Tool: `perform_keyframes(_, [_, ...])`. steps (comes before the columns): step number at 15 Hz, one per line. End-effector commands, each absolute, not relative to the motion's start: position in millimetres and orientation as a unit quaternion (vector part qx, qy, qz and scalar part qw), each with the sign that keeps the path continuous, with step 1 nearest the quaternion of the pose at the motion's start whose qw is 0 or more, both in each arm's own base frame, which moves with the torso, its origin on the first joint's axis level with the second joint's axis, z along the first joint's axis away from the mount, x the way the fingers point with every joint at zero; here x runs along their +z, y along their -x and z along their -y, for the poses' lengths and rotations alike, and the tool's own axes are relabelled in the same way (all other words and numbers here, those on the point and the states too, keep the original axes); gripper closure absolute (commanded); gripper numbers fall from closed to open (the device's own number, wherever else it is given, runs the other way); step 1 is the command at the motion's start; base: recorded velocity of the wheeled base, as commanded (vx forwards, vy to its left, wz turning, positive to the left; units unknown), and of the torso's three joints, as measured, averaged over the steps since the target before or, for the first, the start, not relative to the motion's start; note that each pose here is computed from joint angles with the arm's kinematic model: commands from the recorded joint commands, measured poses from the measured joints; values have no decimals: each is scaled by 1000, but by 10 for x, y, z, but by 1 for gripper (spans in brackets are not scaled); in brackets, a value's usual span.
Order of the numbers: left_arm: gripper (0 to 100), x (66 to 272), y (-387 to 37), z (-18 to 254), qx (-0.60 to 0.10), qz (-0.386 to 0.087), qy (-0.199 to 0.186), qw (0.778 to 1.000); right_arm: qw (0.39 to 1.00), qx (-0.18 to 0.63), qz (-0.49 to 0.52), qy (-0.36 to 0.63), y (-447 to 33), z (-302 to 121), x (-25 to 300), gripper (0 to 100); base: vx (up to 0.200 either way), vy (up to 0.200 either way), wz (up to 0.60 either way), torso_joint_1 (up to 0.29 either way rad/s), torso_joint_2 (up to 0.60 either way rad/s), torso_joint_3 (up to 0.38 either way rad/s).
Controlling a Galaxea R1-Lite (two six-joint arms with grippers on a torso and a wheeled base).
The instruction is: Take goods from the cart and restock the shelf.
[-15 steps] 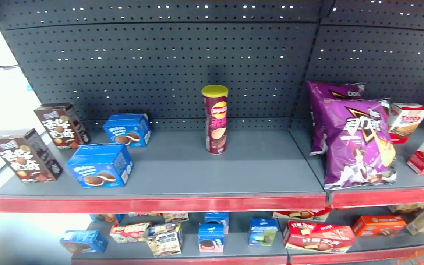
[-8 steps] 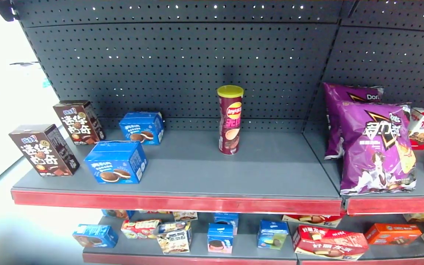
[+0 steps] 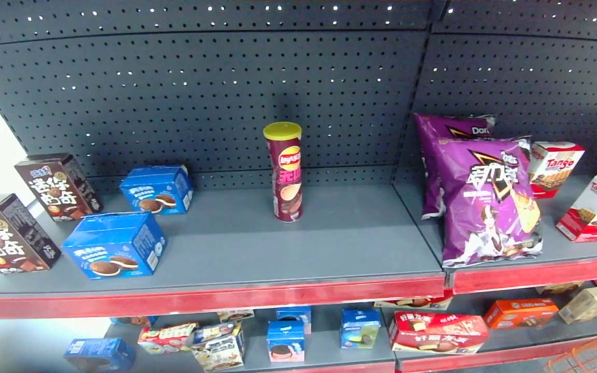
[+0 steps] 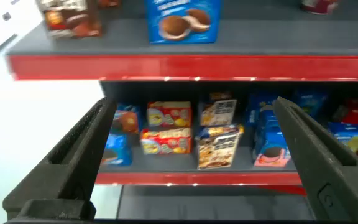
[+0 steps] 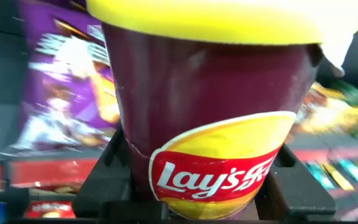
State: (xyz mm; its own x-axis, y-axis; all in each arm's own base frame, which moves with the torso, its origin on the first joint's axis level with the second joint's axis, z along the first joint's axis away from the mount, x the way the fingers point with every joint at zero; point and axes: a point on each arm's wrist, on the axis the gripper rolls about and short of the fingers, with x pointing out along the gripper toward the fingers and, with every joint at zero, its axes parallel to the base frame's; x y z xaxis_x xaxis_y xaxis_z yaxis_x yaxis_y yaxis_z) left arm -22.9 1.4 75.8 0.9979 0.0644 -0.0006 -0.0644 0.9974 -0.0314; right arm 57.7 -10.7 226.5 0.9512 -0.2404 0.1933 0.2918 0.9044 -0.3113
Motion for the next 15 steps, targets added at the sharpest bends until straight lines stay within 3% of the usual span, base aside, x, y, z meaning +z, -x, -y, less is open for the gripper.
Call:
perform_keyframes(1, [0,758,228,-14,32,0,15,999,973,-136,75,171,-576,106,2259,100,0,0,0,0,0,0])
perform_keyframes(3, [0,758,228,-14,32,0,15,999,973,-136,74,171,-574,106,2244,100,0,0,0,0,0,0])
perform_keyframes(8, [0,758,228,-14,32,0,15,999,973,-133,73,171,-558,102,2221,100,0,-200,0,2,3,1])
perform_keyframes(15, [0,758,228,-15,33,0,18,999,973,-134,77,172,-529,98,2214,100,0,0,0,0,0,0])
